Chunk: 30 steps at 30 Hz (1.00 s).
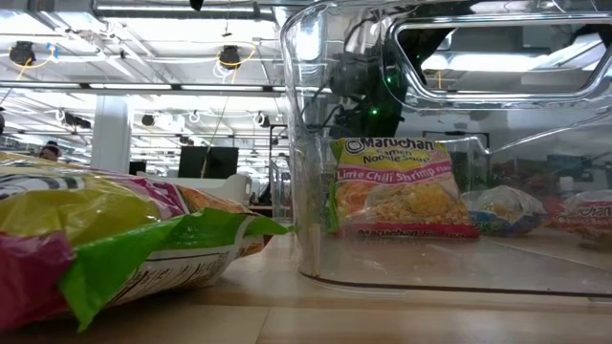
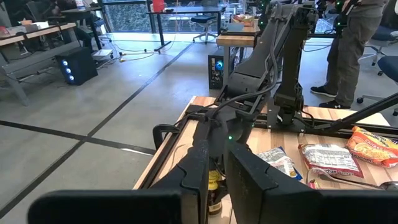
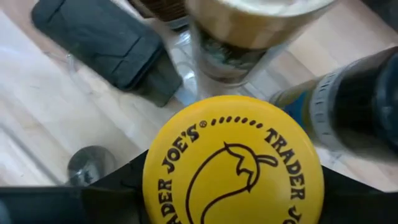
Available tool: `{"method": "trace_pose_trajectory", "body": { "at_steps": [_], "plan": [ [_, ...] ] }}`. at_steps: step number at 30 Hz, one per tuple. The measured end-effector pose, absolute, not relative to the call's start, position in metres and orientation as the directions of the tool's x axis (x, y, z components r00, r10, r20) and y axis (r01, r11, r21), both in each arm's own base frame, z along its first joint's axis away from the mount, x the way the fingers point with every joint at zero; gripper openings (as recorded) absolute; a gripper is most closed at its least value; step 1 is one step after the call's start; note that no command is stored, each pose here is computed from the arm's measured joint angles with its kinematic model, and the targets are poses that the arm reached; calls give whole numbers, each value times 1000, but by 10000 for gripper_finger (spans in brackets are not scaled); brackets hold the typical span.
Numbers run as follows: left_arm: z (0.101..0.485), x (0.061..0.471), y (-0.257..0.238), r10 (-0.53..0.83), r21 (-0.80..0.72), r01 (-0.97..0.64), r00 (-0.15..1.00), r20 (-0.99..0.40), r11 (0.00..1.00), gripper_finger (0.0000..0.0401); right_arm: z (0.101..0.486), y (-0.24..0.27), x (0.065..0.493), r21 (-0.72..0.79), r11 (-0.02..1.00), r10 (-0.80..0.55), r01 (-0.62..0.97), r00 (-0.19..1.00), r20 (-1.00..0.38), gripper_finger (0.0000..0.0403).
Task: Pick & Place Food Item
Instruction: Put the yellow seasoning bottle into the top transparent bin
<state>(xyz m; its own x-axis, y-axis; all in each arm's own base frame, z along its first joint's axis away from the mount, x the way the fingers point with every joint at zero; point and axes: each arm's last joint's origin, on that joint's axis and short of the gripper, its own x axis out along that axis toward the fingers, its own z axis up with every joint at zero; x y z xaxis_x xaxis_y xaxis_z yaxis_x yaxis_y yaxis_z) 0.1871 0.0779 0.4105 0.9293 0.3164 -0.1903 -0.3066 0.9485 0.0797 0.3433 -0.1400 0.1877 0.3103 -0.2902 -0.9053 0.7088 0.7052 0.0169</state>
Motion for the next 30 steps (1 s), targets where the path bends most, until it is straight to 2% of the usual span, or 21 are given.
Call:
{"method": "trace_pose_trajectory", "body": {
  "at_steps": [17,30],
  "plan": [
    [410,187,78,317,80,-307,929,-190,948,44,188,-137,345,-11,754,-291,657,318,-902,230],
    [410,187,78,316,80,-306,929,-190,949,44,188,-138,346,-5,755,-293,656,330,-897,230]
  ]
}}
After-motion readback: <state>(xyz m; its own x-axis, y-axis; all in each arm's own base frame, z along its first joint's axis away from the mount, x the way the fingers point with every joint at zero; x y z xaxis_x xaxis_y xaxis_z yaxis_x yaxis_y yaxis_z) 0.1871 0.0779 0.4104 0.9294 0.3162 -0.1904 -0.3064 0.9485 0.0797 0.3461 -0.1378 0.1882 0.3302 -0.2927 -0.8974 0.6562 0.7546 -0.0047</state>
